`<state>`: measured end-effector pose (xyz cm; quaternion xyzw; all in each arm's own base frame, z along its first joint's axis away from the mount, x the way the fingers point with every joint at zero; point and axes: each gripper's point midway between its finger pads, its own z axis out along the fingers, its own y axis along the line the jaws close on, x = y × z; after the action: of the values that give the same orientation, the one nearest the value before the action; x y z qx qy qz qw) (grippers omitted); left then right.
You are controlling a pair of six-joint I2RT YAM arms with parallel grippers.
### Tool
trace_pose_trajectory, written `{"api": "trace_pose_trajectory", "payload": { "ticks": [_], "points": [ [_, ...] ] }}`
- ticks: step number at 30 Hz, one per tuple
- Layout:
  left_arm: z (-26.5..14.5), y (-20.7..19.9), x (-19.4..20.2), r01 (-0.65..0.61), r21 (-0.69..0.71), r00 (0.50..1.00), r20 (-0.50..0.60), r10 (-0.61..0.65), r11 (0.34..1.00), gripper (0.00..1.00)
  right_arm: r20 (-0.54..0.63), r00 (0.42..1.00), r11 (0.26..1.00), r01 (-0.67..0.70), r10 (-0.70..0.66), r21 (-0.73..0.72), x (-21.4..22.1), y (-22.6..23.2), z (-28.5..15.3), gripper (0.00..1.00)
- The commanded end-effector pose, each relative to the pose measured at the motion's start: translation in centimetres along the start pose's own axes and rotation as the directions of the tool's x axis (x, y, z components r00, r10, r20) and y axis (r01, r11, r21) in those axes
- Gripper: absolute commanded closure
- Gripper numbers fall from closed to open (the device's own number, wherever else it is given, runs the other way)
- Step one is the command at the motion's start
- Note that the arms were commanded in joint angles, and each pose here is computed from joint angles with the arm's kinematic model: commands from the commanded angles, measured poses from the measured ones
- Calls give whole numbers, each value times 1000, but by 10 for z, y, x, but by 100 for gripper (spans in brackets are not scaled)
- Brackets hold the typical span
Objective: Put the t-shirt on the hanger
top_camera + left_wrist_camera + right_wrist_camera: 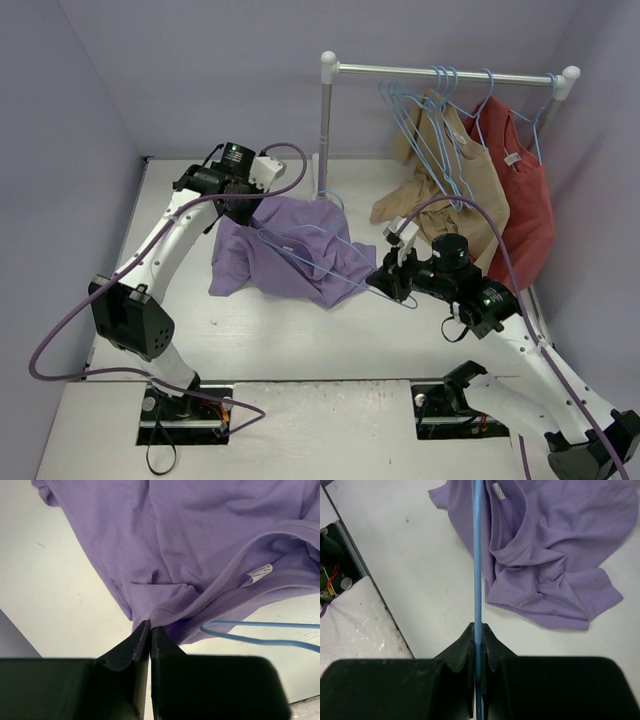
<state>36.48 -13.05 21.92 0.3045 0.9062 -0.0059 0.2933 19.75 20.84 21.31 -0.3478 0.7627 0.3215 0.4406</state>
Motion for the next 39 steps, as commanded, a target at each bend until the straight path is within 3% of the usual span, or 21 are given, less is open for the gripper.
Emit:
{"api": "trace_pose_trajectory", "payload": {
  "ticks": [1,21,27,31,39],
  "points": [
    [-11,5,-11,-46,-41,998,40,47,998,100,143,986,997,83,-82,-2,-49,7,-11,100],
    [-23,-26,-25,-75,56,992,109,69,996,100,116,988,994,108,-105,-25,-45,1,7,100],
    [-32,-33,-35,-93,63,986,147,83,994,100,143,984,984,124,-105,-128,-58,15,15,100],
    [-44,-33,-45,-76,70,980,188,62,995,100,153,982,980,135,-112,-148,-63,18,17,100],
    [-78,-42,-63,74,86,958,272,-95,994,100,251,960,986,148,-125,-76,-86,9,15,100]
  ]
}}
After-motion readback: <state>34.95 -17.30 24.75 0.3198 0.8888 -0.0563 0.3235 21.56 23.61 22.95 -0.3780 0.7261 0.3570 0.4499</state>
